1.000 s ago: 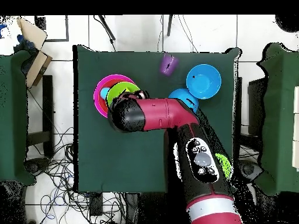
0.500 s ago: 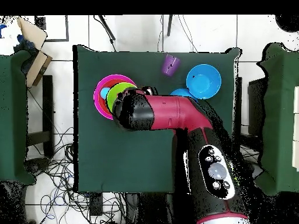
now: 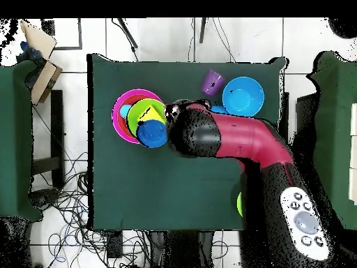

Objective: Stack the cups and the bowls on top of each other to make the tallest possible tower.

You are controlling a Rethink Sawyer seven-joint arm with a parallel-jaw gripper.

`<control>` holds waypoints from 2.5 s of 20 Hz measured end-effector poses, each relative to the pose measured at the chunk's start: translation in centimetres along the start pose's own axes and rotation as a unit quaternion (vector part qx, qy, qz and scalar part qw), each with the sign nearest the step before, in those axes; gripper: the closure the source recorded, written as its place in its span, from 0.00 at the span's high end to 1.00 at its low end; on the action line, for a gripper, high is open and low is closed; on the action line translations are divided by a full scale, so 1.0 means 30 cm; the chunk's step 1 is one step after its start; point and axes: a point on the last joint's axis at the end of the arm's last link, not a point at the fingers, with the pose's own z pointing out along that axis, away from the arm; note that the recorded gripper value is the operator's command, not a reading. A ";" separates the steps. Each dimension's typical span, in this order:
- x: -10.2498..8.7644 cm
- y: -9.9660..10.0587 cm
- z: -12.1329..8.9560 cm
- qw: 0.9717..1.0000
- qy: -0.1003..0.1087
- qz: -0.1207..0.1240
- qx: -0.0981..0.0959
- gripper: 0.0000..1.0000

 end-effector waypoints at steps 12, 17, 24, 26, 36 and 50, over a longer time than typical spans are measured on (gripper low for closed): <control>0.128 -0.342 0.071 1.000 0.021 0.019 -0.010 1.00; 0.160 -0.411 0.117 0.997 0.064 -0.039 -0.027 1.00; 0.084 -0.442 0.152 0.988 0.076 -0.131 -0.044 1.00; 0.036 -0.441 0.160 0.982 0.072 -0.166 -0.052 1.00; -0.192 -0.457 0.184 0.949 0.038 -0.304 -0.072 1.00; -0.296 -0.525 0.270 0.920 0.031 -0.380 -0.094 1.00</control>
